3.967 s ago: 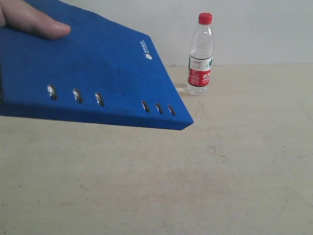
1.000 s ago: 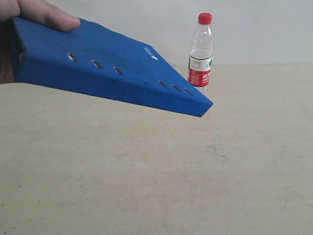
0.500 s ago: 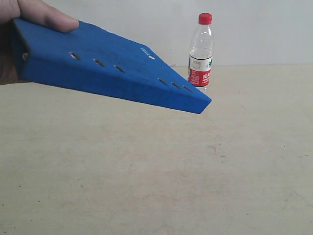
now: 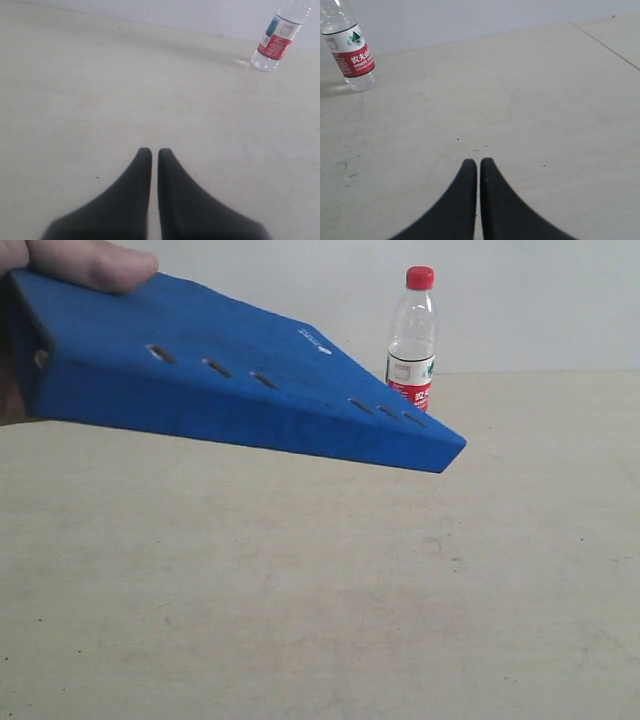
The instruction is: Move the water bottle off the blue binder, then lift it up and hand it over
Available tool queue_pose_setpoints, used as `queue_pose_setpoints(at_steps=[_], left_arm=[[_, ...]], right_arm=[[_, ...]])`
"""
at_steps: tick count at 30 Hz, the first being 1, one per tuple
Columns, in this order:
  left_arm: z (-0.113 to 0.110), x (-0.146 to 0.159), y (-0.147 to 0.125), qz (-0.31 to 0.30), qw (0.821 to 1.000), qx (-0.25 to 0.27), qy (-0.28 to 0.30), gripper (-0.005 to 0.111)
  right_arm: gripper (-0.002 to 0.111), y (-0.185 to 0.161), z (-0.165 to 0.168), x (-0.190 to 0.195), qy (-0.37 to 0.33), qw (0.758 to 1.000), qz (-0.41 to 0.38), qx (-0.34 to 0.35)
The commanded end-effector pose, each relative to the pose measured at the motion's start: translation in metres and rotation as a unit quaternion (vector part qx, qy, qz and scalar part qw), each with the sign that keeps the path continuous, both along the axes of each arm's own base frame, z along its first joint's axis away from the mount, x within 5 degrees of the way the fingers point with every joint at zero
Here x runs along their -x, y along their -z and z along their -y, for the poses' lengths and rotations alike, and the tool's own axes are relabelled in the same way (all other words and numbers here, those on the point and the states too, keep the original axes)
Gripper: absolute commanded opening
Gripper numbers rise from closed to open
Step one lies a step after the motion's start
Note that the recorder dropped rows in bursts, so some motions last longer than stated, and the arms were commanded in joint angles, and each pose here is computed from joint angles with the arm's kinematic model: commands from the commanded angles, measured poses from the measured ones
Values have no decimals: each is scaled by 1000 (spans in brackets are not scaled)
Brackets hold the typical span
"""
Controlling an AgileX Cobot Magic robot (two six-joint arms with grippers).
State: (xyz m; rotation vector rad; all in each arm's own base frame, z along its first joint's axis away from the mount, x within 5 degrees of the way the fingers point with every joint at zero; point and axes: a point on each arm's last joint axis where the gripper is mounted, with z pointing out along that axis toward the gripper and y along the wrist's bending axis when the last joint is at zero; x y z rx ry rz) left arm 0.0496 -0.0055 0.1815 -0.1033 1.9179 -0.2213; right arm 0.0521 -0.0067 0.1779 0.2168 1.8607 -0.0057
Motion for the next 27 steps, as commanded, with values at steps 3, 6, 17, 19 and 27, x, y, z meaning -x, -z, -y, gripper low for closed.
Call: queue_pose_setpoints(at_steps=[3, 6, 17, 19, 27], left_arm=[[1, -2, 5, 9, 1000, 2, 5, 4], [1, -2, 5, 9, 1000, 2, 5, 4], [-6, -4, 1, 43, 994, -99, -1, 4], [-6, -4, 1, 44, 994, -99, -1, 4], [-6, -4, 0, 45, 994, -99, -1, 4]], right_arm=[[0, -1, 0, 0, 0, 1000, 5, 2], [0, -1, 0, 0, 0, 1000, 5, 2], [0, -1, 0, 0, 0, 1000, 5, 2], [0, -1, 0, 0, 0, 1000, 5, 2], [0, -1, 0, 0, 0, 1000, 5, 2]])
